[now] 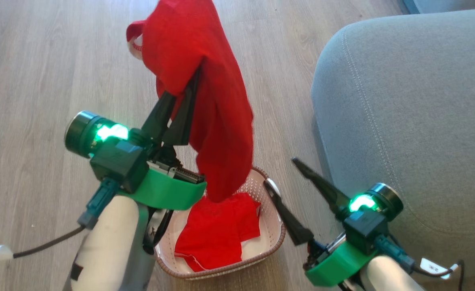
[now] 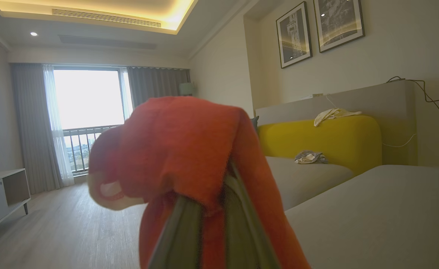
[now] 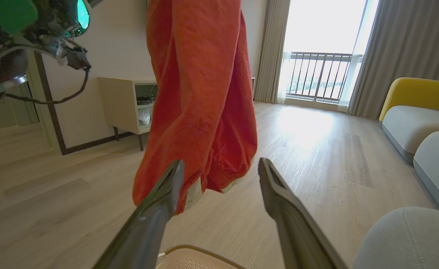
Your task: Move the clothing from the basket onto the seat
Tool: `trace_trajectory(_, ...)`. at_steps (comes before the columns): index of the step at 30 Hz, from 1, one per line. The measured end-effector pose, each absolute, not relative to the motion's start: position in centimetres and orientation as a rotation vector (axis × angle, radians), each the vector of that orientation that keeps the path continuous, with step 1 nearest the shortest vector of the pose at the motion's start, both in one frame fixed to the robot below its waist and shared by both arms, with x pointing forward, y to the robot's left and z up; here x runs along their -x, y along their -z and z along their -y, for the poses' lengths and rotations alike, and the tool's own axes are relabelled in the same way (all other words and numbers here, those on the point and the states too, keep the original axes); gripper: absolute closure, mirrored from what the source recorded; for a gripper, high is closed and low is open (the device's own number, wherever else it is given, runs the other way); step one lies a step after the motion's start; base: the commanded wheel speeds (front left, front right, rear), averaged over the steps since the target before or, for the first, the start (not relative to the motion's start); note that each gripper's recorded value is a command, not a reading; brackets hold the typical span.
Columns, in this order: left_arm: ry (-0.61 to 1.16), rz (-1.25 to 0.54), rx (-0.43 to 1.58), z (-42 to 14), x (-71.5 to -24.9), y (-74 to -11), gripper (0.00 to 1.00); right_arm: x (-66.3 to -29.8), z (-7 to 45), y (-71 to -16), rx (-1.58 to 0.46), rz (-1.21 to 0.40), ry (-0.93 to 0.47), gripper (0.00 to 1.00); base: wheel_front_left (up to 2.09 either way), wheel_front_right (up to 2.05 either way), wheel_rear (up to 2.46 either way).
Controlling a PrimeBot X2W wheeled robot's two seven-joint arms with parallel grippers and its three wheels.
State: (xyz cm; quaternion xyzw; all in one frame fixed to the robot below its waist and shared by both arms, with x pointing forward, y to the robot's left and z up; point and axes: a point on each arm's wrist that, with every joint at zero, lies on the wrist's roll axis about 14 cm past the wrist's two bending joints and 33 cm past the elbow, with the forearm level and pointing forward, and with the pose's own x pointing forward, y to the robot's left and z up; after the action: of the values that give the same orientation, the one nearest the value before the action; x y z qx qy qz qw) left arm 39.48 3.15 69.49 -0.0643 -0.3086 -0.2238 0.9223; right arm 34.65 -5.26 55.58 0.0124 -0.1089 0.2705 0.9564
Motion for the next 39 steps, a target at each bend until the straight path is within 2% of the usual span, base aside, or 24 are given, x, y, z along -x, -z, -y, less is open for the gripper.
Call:
trace_trajectory(12,0.526,0.582,0.104,-1.3,-39.1,-67.7,1.00,-35.4,3.7,-57.2,0.021,0.281,-0.608,0.00,0.00,0.00,0.00)
trace_trajectory(33,0.742,0.497,0.138,4.0,-35.3,-65.2,1.00,-39.0,2.3,-55.6,0.055,0.223,-0.599,0.00,0.00,0.00,0.00)
trace_trajectory(34,0.750,0.491,0.135,4.2,-35.2,-65.0,1.00,-39.1,2.4,-55.4,0.047,0.213,-0.592,0.60,0.00,0.00,0.00)
trace_trajectory(35,0.753,0.489,0.133,4.2,-35.1,-65.0,1.00,-39.2,2.4,-55.1,0.040,0.202,-0.586,1.00,0.00,0.00,0.00)
trace_trajectory(39,0.729,0.478,0.134,3.6,-35.1,-64.6,1.00,-39.7,2.9,-55.6,0.023,0.212,-0.558,1.00,0.00,0.00,0.00)
